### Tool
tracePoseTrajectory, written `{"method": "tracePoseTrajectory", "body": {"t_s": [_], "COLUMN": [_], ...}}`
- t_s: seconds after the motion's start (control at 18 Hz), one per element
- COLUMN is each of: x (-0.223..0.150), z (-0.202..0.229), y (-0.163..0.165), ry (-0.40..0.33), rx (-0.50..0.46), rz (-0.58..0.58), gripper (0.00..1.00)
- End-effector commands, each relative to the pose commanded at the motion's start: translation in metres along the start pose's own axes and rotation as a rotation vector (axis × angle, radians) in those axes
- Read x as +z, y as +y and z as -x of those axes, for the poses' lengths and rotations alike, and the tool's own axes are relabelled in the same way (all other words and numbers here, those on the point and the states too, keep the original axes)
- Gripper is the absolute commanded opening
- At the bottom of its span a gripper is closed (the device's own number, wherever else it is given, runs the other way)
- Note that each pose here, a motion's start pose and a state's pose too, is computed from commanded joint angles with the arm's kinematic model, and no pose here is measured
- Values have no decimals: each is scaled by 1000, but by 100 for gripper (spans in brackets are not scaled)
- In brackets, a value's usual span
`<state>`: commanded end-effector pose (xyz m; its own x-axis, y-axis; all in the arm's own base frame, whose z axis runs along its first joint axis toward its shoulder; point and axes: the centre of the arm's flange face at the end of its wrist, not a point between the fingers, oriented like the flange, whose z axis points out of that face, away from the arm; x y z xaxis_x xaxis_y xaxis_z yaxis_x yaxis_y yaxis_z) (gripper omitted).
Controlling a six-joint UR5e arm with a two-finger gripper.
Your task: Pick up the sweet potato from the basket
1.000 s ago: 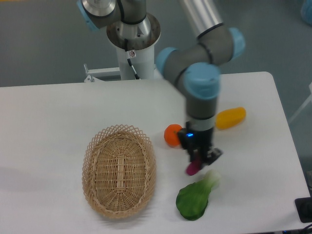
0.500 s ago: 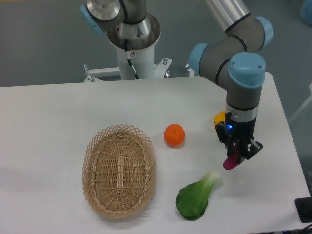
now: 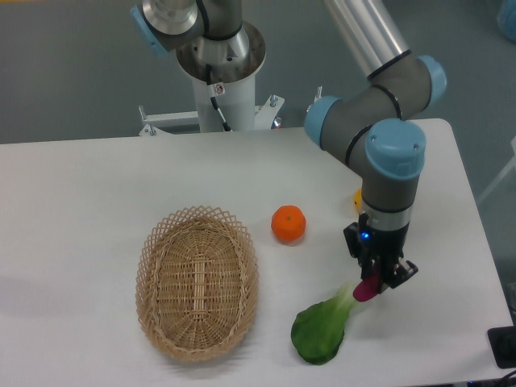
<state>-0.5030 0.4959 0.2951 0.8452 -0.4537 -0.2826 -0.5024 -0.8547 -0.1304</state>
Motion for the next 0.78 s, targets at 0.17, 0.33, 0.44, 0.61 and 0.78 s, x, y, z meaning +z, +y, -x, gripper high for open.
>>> {"method": "tracePoseTrajectory", "body": {"t_s": [0.17,0.33,0.44,0.61,0.78], "x": [8,12,13,15,17], "z": [-1,0,1,1,0], "y": [-4,-17,-17,-17,-17], "ry": [7,6,8,9,13], "rx": [13,23,26,24,25], "rz": [-2,-6,-5,-5,-5], "gripper": [32,32,32,32,32]}}
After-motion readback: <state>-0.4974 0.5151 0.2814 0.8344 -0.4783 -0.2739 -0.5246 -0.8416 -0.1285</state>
